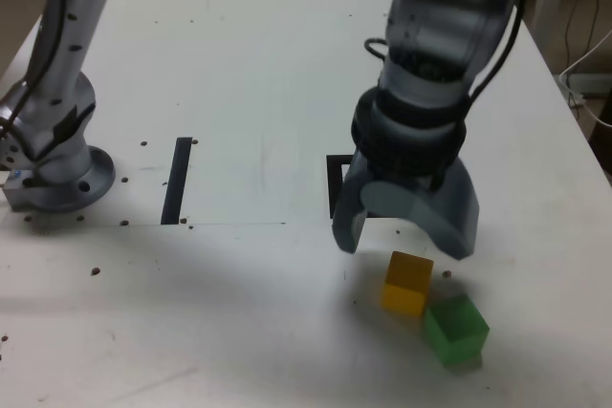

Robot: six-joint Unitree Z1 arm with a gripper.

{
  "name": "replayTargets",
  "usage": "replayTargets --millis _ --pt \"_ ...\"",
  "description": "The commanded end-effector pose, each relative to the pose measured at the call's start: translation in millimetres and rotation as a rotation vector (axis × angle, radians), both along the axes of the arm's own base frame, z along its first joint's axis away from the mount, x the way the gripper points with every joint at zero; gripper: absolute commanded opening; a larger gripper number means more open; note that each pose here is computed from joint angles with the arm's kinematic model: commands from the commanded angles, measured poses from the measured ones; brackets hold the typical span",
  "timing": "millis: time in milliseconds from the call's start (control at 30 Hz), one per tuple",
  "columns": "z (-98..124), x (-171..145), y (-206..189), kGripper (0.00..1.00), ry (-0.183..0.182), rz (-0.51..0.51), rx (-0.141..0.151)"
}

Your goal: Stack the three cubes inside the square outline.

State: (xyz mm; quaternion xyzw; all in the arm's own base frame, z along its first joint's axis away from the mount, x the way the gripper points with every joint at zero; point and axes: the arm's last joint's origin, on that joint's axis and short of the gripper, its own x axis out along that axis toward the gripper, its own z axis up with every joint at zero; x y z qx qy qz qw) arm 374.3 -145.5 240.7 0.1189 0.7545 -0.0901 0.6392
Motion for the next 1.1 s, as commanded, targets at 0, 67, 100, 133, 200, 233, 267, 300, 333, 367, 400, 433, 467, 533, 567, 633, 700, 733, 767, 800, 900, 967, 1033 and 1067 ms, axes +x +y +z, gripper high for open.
replayTargets --millis 0,67,100,133,200,233,267,300,333,367,400,433,467,533,567,633,700,733,767,800,900,967,1033,1067 --pt "-6 3 -2 0.98 0.015 -0.005 -0.007" --pt "-10 5 -3 0.98 0.022 -0.009 -0.013" --pt "-11 6 -4 0.98 0.024 -0.011 -0.014" --pt "-12 7 -4 0.98 0.026 -0.012 -0.016" --pt "-14 9 -5 0.97 0.028 -0.015 -0.018" --pt "-15 9 -6 0.97 0.029 -0.016 -0.019" --pt "-16 10 -6 0.97 0.031 -0.016 -0.020" --pt "-17 10 -6 0.96 0.034 -0.016 -0.021" --pt "-18 11 -6 0.96 0.036 -0.016 -0.023" --pt "-19 11 -6 0.95 0.040 -0.016 -0.025" --pt "-20 11 -7 0.95 0.043 -0.015 -0.028" --pt "-21 11 -7 0.94 0.048 -0.015 -0.030" --pt "-22 12 -7 0.93 0.052 -0.015 -0.033" --pt "-25 12 -8 0.91 0.062 -0.015 -0.037" --pt "-27 13 -8 0.90 0.066 -0.015 -0.040" --pt "-29 13 -9 0.88 0.074 -0.014 -0.042" --pt "-31 14 -10 0.86 0.082 -0.013 -0.045" --pt "-32 15 -10 0.85 0.085 -0.012 -0.046" --pt "-33 15 -10 0.84 0.088 -0.012 -0.047" --pt "-34 16 -10 0.82 0.091 -0.011 -0.049" --pt "-35 17 -11 0.73 0.095 -0.008 -0.052" --pt "-35 17 -11 0.65 0.092 -0.007 -0.053" --pt "-34 18 -11 0.56 0.087 -0.007 -0.051" --pt "-34 18 -11 0.51 0.082 -0.008 -0.050"
